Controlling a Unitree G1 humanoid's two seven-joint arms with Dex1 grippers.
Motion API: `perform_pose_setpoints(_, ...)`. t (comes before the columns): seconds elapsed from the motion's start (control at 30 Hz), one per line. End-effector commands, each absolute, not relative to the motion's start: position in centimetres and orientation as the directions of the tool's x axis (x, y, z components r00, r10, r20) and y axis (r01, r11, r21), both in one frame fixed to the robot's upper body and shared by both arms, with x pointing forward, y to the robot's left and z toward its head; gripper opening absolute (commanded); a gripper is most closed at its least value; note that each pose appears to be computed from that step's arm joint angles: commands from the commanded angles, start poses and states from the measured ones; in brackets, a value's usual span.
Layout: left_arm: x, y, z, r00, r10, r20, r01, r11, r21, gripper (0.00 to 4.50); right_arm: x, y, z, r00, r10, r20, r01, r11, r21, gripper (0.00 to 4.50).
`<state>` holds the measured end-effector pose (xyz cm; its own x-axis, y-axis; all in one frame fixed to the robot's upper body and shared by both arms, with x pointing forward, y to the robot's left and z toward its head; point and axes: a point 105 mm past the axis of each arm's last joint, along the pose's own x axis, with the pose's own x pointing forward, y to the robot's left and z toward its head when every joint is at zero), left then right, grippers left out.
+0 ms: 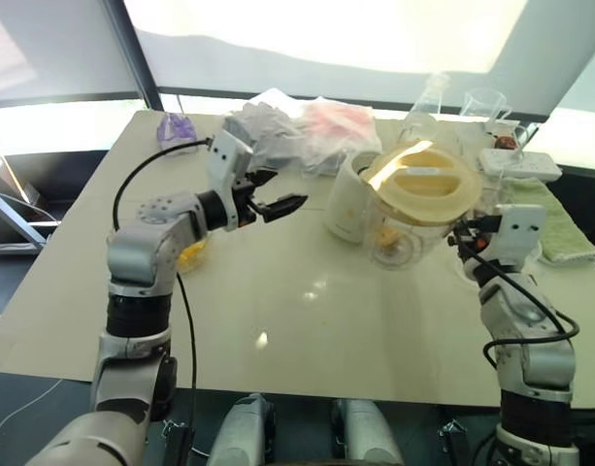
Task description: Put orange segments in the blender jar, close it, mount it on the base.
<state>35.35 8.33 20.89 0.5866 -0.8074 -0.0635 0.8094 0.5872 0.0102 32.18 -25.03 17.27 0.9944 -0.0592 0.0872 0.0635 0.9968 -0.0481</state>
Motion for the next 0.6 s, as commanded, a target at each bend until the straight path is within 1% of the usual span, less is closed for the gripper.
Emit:
perform_pose_setpoints(0.03,34.5,7.8,21.9,0.552,-0.834,-0.026,0.834,0.550,0.056,4.49,31.1,-25.4,24.1,0.961,-0.037,0.275,0.058,0.996,-0.067,0.90)
perform_pose_setpoints(0.23,34.1,7.4,21.7,0.539,-0.842,-0.021,0.842,0.538,0.051,4.49,31.9,-26.0,29.1,0.941,-0.054,0.335,0.074,0.996,-0.046,0.90)
perform_pose_setpoints(0.3,34.1,7.4,21.6,0.544,-0.839,-0.018,0.839,0.543,0.047,4.49,32.9,-25.6,31.3,0.931,-0.041,0.362,0.056,0.998,-0.029,0.90)
perform_pose_setpoints(0.37,34.1,7.4,21.6,0.547,-0.837,-0.016,0.837,0.546,0.045,4.49,34.0,-25.3,32.7,0.929,-0.031,0.370,0.038,0.999,-0.012,0.90)
perform_pose_setpoints(0.5,34.0,7.4,21.5,0.550,-0.835,-0.013,0.834,0.549,0.049,4.49,35.9,-25.6,33.3,0.939,-0.040,0.341,0.030,0.999,0.034,0.90)
perform_pose_setpoints(0.6,33.9,7.5,21.7,0.555,-0.832,-0.008,0.830,0.554,0.063,4.49,37.8,-25.8,33.2,0.952,-0.039,0.305,0.031,0.999,0.030,0.90)
